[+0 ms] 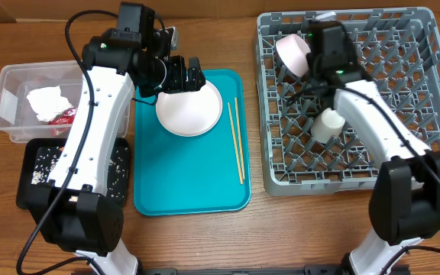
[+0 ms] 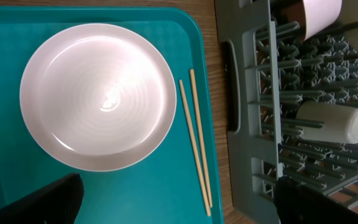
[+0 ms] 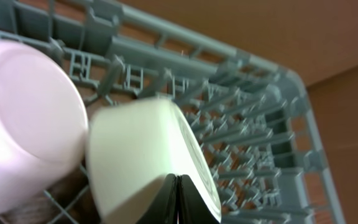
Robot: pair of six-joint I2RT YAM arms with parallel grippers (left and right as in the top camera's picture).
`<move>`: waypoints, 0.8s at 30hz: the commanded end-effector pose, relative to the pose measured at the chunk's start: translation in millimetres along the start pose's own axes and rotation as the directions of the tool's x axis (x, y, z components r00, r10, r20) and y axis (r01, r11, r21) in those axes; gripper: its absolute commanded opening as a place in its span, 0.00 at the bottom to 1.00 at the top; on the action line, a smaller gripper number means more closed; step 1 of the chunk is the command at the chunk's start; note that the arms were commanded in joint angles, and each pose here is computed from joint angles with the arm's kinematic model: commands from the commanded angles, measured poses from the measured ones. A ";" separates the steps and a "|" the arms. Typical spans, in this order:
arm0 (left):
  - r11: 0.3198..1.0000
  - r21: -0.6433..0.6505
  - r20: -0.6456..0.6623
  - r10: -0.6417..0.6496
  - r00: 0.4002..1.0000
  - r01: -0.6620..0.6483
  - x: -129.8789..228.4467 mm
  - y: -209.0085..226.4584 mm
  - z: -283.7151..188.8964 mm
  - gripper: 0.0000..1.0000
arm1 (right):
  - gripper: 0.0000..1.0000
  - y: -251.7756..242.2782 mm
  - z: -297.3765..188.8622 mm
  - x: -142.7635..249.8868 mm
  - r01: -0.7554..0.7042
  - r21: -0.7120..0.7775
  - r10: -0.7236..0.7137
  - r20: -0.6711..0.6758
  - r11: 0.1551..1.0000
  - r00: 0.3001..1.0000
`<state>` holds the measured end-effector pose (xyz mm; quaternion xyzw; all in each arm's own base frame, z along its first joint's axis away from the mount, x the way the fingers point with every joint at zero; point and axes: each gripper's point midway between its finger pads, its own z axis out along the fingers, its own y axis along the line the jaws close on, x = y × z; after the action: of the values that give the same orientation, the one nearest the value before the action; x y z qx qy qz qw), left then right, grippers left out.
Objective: Sort waste into correct bins and load items into the dishwasher
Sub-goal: 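Open the right gripper and raise it off the white bowl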
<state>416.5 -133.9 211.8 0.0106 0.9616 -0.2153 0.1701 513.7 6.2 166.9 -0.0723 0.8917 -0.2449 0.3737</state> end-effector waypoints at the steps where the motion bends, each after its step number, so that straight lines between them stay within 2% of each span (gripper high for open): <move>1: 0.999 0.003 0.051 0.039 0.998 -0.039 -8.2 -7.0 -16.3 1.00 | 0.04 -6.0 -5.5 -6.2 -0.132 -0.132 0.135 0.010 0.982 0.991; 5: 0.999 0.003 0.051 0.039 0.998 -0.039 -8.2 -7.0 -16.3 1.00 | 0.04 -13.7 5.6 12.3 -0.210 -0.163 0.203 -0.062 0.964 0.977; 9: 0.999 0.003 0.051 0.039 0.998 -0.039 -8.2 -7.0 -16.3 1.00 | 0.04 -22.9 7.8 14.9 -0.223 -0.147 0.215 -0.067 0.964 0.974; 24: 0.999 0.003 0.051 0.039 0.998 -0.039 -8.2 -7.0 -16.3 1.00 | 0.04 -37.2 -37.4 -31.3 -0.218 -0.166 0.236 0.094 0.962 0.967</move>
<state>416.5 -133.9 211.8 0.0106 0.9616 -0.2153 0.1701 509.9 -6.8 185.2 -0.0133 0.9062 -0.1337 0.4008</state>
